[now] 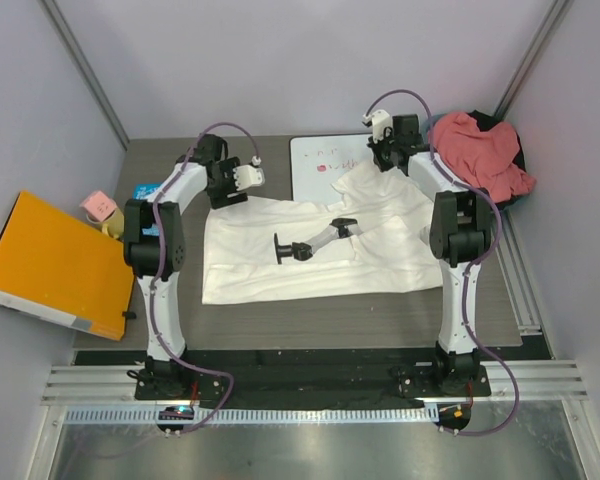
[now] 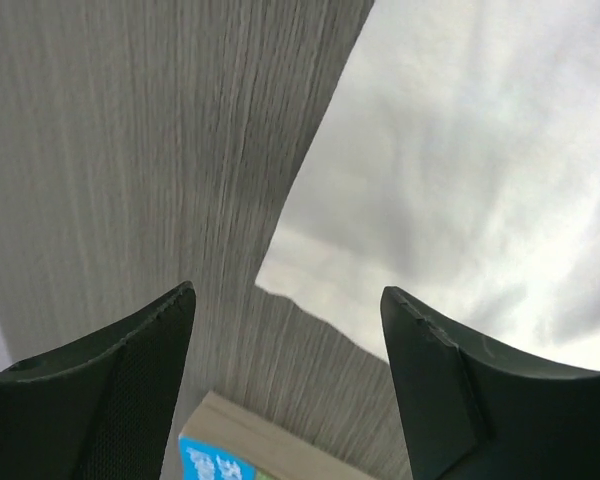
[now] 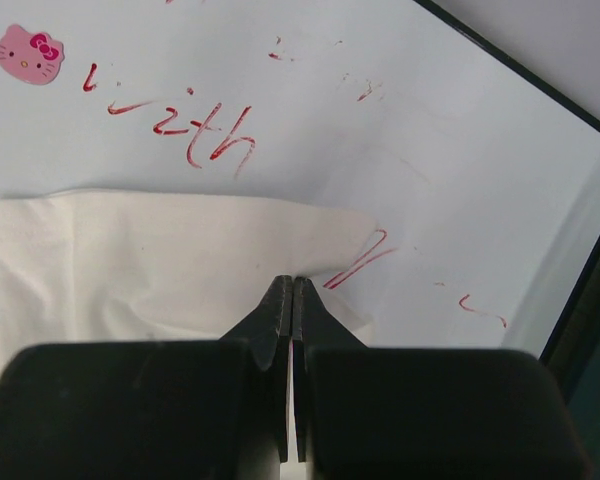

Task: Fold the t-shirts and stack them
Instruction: Grap the side of the flattened tshirt furthest away from the robot with both arms

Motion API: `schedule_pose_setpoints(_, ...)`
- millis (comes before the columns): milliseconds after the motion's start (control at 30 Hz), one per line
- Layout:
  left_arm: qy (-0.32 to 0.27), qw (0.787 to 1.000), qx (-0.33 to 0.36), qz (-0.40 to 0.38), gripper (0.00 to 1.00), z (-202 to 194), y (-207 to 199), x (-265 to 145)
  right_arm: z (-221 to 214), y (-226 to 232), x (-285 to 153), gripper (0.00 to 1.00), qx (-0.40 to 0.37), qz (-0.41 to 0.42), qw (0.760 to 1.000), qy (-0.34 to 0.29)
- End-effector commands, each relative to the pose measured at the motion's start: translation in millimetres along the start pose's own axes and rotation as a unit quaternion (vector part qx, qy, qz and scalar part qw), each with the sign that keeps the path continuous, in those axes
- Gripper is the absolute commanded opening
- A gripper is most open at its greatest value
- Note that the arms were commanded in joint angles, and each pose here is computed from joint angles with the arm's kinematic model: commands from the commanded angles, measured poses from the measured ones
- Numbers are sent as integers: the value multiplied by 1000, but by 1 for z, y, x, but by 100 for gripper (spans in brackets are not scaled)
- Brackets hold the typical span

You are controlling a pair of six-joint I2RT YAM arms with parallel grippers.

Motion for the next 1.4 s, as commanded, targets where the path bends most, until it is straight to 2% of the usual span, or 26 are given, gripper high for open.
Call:
schedule_pose_setpoints(0,-22,997,-27,-70,74,-9,-6,18,31,-9,-28,1,-23,-22,999,-35)
schedule_pose_setpoints(33,-28,998,-27,-55,73,-5,9,15,31,-10,-28,1,-26,-22,999,-34)
schedule_pose_setpoints(133,-31,996,-34,-72,65,-7,13,28,32,-9,-30,1,-29,-24,999,-34)
schedule_pose_setpoints(300,-41,991,-21,-123,69,-5,-1,35,36,-12,-35,1,-40,-32,998,-37)
schedule_pose_setpoints(433,-42,977,-8,-210,70,-7,-29,33,39,-16,-40,1,-58,-42,997,-36)
schedule_pose_setpoints(533,-38,970,-6,-241,69,-9,-43,35,42,-18,-44,1,-67,-46,996,-39)
schedule_pose_setpoints(600,-29,967,-4,-253,59,-12,-50,37,44,-18,-47,1,-71,-47,996,-41)
schedule_pose_setpoints(733,-11,964,-14,-267,0,-13,-64,41,48,-18,-55,1,-73,-47,995,-46)
schedule_pose_setpoints(833,0,974,-27,-227,0,-14,-54,38,51,-16,-66,1,-81,-48,994,-50)
schedule_pose_setpoints(1033,17,998,-30,-44,0,-13,-2,11,46,-13,-81,1,-92,-52,993,-47)
schedule_pose_setpoints(1233,9,994,-32,108,0,-3,38,-37,46,-7,-106,1,-105,-52,992,-52)
schedule_pose_setpoints(1367,6,989,-33,147,0,1,41,-63,42,0,-125,1,-117,-42,991,-49)
Point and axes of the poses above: each gripper's point midway between its finger pads, its own x axis out along the fingers, its own y axis along the line the jaws close on, z = x × y, the point moved 4 cm from there along -x, back along the fingers, and after that the axes turned 2 degrees about x, right-handed, at the moved point
